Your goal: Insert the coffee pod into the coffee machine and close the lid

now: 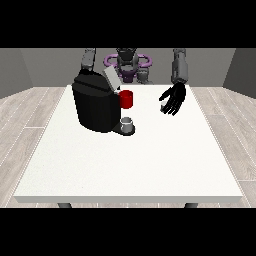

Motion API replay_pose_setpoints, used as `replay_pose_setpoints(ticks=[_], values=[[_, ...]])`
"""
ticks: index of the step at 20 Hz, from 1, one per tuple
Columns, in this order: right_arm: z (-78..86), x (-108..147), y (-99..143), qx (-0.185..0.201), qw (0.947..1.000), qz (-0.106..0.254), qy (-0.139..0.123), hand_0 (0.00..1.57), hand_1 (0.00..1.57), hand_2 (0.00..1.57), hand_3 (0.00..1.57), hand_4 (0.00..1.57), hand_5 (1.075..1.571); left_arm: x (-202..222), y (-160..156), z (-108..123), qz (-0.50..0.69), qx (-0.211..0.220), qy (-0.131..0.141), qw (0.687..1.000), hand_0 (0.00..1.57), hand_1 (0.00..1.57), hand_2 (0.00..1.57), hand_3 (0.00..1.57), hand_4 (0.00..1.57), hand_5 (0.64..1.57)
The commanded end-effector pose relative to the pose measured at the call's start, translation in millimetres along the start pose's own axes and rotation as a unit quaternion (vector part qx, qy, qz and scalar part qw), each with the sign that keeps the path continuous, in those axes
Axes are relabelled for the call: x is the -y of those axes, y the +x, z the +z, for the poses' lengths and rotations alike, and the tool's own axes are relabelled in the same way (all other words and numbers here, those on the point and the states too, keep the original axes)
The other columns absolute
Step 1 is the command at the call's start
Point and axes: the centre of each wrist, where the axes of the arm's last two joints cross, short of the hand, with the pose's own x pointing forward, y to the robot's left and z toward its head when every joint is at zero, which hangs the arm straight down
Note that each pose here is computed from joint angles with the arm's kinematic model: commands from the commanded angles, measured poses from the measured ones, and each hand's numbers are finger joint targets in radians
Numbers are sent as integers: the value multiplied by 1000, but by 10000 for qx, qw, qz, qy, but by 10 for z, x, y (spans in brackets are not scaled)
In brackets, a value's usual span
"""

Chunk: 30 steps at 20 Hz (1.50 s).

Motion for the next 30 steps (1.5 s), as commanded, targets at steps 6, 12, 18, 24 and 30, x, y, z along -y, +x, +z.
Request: replay_pose_setpoints(ticks=[6, 12, 18, 24, 30], values=[[-212, 68, -55, -249, 9996, 75, 55, 0, 0, 0, 0, 0, 1571, 235, 143, -121, -1265, 204, -354, 9911, 817, 817, 956, 799, 368, 1571], [-7, -68, -260, -164, 9995, 4, 252, 0, 0, 0, 0, 0, 1571, 192, -150, -59, -1640, -366, -942, 9813, 757, 757, 928, 769, 348, 1571], [56, 23, -390, -528, 9979, -118, 369, 0, 0, 0, 0, 0, 1571, 379, -112, -132, -1566, -234, -1231, 9797, 870, 870, 1021, 921, 413, 1571], [-63, -31, -415, -636, 9977, -114, 187, 0, 0, 0, 0, 0, 1571, 163, 130, -370, -1337, 123, -849, 9873, 1277, 1277, 1311, 1244, 496, 1571], [-151, 220, -472, -995, 9944, 333, -156, 0, 0, 0, 0, 0, 1571, 63, 305, -466, -742, 545, -902, 9917, 1447, 1447, 1431, 1354, 530, 1571]])
